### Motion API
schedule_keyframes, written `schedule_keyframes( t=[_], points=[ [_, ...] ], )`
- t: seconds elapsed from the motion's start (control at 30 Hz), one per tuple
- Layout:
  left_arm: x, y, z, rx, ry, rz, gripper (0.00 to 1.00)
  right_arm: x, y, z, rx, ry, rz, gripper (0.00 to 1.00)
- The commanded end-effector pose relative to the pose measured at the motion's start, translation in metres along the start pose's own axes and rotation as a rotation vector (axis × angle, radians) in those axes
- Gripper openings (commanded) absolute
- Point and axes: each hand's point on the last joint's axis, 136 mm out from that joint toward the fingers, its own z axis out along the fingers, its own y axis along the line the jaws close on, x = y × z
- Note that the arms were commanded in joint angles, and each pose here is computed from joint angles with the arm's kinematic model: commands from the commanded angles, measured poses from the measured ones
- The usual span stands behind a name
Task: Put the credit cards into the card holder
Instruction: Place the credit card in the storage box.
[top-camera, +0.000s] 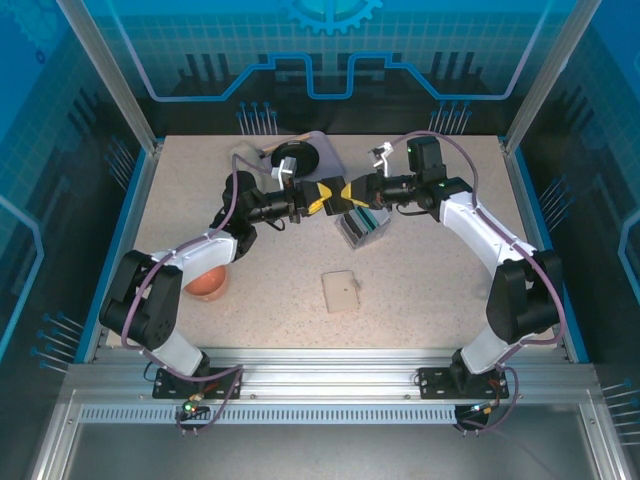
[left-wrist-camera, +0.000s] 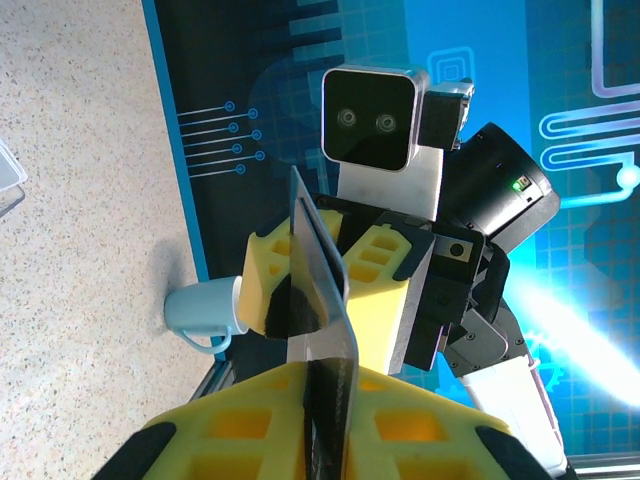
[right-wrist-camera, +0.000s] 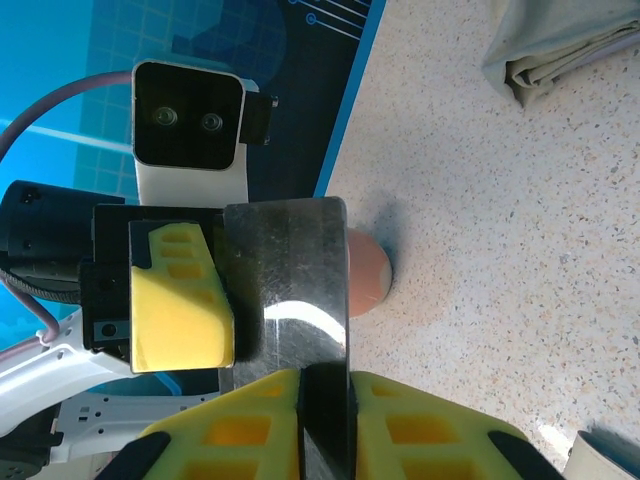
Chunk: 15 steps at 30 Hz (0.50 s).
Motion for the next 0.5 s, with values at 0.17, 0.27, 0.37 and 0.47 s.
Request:
schedule_keyframes(
  t=[0.17,0.27,0.37,0.47],
  points=[
    [0.008,-0.027,-0.003,0.083,0.022,0.087,0.14,0.0,-0.038,-0.008,0.14,-0.045,0.083,0.12],
    [0.008,-0.024,-0.003,0.077,0.021,0.082,0.14,-0.001,-0.045,-0.012,0.171,-0.059,0.09,0.1],
    [0.008,-0.021,-0.003,0.068,0.016,0.074,0.13,-0.001,-0.049,-0.014,0.192,-0.065,0.092,0.1],
    [0.008,-0.013,-0.004,0.041,0.009,0.06,0.13,-0.004,-0.054,-0.018,0.227,-0.083,0.084,0.08]
  ],
)
